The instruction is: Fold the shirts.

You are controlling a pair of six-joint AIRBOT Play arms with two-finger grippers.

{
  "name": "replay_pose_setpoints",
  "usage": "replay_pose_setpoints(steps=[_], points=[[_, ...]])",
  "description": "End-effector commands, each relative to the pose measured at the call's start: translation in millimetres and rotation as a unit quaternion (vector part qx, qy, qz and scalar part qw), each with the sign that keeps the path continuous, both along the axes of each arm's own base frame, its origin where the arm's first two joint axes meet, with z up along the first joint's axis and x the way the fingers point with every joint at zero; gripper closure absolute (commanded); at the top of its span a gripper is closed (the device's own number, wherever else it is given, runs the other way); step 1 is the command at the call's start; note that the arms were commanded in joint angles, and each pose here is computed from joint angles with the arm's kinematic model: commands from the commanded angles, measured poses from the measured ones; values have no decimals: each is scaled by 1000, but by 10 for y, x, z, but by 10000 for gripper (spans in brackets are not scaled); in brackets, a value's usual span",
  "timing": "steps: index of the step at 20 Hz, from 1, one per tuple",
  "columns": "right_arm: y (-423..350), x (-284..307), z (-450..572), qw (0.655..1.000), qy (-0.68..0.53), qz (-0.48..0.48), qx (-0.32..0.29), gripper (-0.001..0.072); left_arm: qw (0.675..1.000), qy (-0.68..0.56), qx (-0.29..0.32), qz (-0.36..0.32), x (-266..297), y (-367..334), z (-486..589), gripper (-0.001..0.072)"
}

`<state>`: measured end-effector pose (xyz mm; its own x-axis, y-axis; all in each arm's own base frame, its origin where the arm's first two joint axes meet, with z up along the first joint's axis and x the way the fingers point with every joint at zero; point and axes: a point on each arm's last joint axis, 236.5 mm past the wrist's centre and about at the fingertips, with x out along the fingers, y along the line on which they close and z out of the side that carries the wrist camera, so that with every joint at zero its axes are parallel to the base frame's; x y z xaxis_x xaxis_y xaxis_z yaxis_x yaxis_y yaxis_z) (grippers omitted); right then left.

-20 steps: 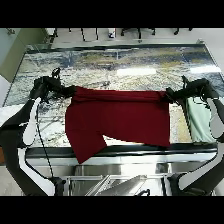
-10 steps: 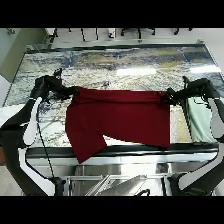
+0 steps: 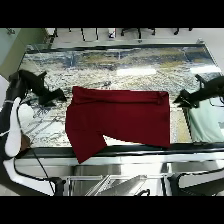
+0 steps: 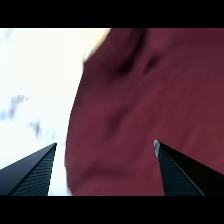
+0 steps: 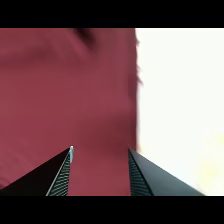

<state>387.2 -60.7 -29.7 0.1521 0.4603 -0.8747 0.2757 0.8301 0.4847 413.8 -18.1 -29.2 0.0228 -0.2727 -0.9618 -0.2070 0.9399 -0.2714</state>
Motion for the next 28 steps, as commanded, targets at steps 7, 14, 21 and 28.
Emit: replay_pose_setpoints(steps=[7, 14, 21, 28], points=[[-233, -1228, -421, 993, 39, -113, 6, 196, 990, 44, -113, 71, -1648, -616, -735, 11], [97, -1275, -610, 994, 55, -85, 46, 197, 986, 29, -145, 80, -1673, -803, -720, 585], [439, -1494, -1007, 988, 124, -56, 78, 205, 989, -2, -145, 25, -1467, -982, -469, 690], [960, -1749, -1050, 977, 180, 44, 108, 394, 992, 4, -129, -2, -1590, -925, -389, 690]])
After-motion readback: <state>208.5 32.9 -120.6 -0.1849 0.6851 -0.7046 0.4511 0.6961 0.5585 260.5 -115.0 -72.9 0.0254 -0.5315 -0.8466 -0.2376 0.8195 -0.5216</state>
